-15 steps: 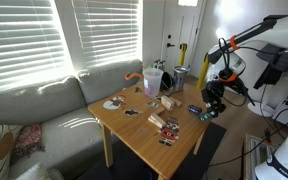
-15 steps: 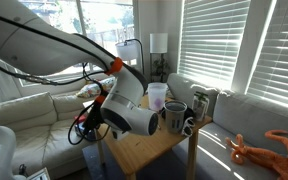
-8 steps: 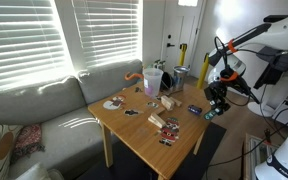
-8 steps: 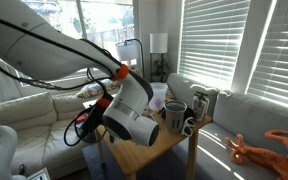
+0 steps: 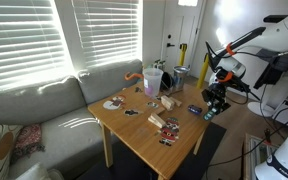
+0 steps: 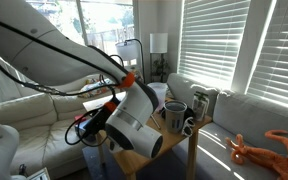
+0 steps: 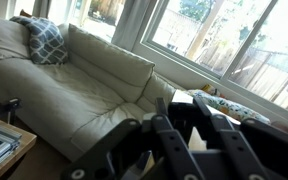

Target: Place the green and blue toy cars upright

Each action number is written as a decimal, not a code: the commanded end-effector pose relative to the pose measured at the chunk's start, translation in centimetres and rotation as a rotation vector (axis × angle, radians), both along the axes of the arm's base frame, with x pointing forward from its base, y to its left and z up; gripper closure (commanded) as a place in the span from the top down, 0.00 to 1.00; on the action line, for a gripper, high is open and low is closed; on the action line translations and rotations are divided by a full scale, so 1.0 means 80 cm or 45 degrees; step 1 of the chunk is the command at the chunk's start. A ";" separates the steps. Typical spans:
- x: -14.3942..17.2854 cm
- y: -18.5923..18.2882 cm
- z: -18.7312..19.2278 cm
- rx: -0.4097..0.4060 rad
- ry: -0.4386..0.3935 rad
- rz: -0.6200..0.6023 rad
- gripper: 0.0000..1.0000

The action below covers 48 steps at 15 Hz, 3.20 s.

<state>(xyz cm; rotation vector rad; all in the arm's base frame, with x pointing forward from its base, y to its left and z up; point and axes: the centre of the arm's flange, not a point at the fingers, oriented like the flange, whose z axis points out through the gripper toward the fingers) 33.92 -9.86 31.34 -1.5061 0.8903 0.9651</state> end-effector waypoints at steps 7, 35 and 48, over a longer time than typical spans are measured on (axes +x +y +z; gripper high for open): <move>0.012 -0.030 0.008 -0.220 0.276 -0.065 0.08; 0.022 -0.077 0.008 -0.492 0.322 -0.245 0.08; 0.006 -0.064 0.014 -0.506 0.489 -0.331 0.62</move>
